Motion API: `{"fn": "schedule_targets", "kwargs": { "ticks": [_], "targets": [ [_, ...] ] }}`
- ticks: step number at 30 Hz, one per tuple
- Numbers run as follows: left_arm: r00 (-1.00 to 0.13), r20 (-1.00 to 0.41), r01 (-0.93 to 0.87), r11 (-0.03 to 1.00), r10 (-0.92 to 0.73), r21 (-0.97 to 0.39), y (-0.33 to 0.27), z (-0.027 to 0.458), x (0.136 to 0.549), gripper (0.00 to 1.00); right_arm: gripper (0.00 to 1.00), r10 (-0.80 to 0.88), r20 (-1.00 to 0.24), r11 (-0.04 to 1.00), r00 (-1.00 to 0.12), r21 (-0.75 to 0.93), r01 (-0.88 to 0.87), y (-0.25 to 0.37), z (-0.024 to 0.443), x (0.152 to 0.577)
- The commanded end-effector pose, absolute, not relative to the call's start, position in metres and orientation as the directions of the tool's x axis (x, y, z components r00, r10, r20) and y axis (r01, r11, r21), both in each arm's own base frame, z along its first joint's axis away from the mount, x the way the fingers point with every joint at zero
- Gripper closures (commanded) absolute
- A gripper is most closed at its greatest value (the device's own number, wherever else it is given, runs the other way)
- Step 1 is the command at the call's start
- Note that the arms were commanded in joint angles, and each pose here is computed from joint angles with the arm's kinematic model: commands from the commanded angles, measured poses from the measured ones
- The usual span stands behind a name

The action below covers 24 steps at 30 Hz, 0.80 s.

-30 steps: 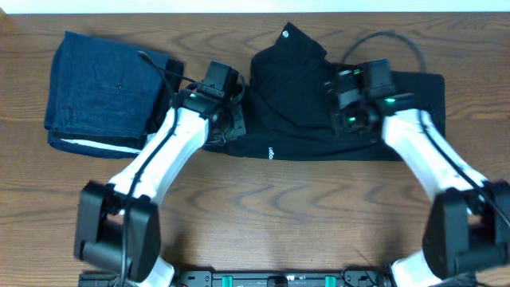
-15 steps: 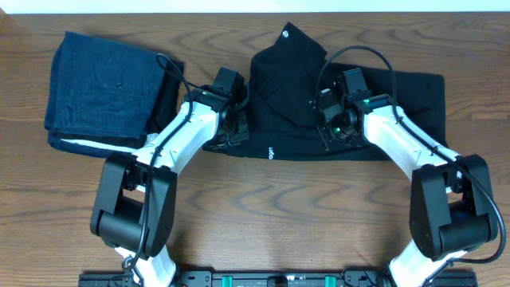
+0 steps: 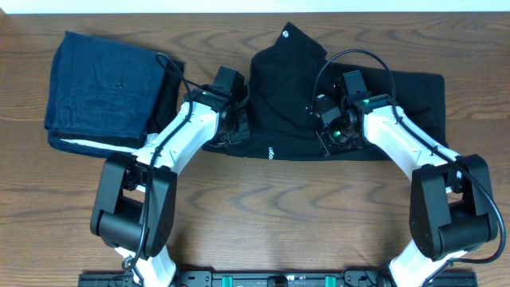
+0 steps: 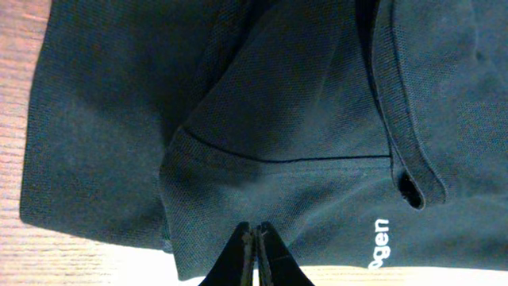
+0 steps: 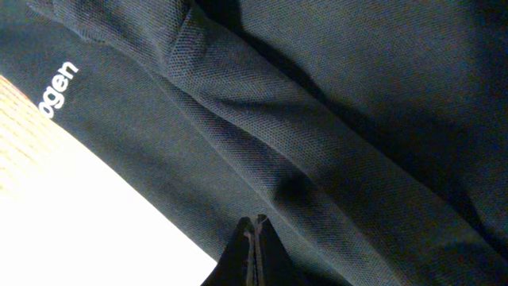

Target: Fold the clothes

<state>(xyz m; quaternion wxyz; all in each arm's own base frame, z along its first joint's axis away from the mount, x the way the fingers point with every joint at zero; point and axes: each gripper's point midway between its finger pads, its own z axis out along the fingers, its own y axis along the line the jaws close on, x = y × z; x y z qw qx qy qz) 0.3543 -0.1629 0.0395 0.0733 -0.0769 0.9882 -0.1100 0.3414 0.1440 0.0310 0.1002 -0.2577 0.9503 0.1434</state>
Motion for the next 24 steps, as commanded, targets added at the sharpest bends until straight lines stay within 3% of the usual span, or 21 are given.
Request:
{"fn": "schedule_targets", "kwargs": {
  "ticks": [1, 8, 16, 24],
  "targets": [
    [-0.977, -0.113, -0.155, 0.962, -0.184, -0.226, -0.162, 0.033, 0.352, 0.94, 0.99, -0.483, -0.251, 0.807, -0.839, 0.243, -0.538, 0.150, 0.025, 0.335],
    [-0.974, -0.131, -0.150, 0.960, -0.185, -0.237, -0.162, 0.026, 0.353, 0.94, 0.99, -0.491, -0.217, 0.810, -0.844, 0.243, -0.534, 0.150, 0.007, 0.334],
    [-0.972, -0.142, -0.147, 0.959, -0.185, -0.243, -0.162, 0.019, 0.352, 0.94, 0.99, -0.424, -0.301, 0.847, -0.854, 0.202, -0.492, 0.151, 0.007, 0.363],
    [-0.968, -0.168, -0.140, 0.956, -0.187, -0.258, -0.163, 0.012, 0.355, 0.94, 0.99, -0.422, -0.274, 0.870, -0.864, 0.144, -0.471, 0.140, -0.005, 0.367]
  ]
}}
